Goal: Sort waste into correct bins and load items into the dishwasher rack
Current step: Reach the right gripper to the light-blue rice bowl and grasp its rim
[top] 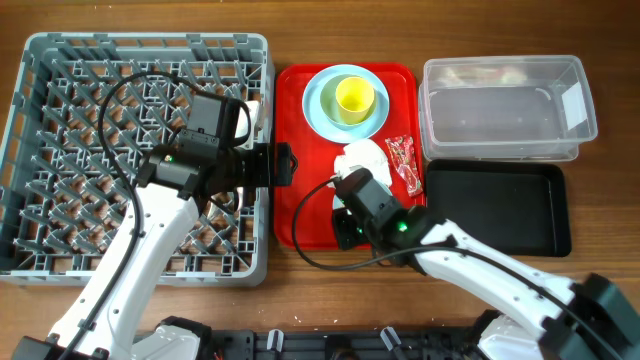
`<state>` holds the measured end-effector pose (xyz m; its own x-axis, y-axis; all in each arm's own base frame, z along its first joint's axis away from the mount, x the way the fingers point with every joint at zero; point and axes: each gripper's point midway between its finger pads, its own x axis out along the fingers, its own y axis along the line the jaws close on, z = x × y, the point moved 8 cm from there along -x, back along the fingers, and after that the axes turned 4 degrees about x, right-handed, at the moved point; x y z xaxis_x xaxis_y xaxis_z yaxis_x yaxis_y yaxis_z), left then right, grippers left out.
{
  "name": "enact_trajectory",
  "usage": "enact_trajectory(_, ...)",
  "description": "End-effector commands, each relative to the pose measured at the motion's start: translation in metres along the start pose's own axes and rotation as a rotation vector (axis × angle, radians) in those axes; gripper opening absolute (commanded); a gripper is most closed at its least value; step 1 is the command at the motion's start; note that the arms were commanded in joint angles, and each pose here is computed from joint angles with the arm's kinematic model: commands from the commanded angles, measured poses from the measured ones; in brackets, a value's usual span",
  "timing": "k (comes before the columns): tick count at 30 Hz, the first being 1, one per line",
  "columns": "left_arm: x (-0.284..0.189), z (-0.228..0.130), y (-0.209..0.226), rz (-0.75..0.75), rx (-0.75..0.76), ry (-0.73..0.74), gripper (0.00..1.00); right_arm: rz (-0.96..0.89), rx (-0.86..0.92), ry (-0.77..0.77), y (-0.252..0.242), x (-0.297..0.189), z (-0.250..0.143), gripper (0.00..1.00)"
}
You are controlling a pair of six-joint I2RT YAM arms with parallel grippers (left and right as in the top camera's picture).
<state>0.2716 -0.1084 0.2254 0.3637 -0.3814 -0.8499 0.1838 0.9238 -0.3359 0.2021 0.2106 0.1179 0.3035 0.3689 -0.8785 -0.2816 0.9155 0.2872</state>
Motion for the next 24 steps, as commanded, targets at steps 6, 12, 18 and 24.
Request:
enact_trajectory(6,-0.005,0.005,-0.001,-0.011,-0.005,-0.022,1.0,-0.042,-0.026,0.017,-0.004,0.012,-0.003,0.27)
enact_trajectory(12,-0.005,0.005,-0.001,-0.011,-0.005,-0.022,1.0,-0.161,0.012,-0.014,-0.018,0.006,0.003,0.12)
enact_trajectory(18,-0.005,0.005,-0.001,-0.011,-0.005,-0.022,1.0,-0.207,-0.018,0.001,-0.023,0.002,-0.001,0.04)
enact_trajectory(24,-0.005,0.005,-0.001,-0.011,-0.005,-0.022,1.0,-0.204,-0.017,-0.001,-0.023,0.002,0.0,0.04)
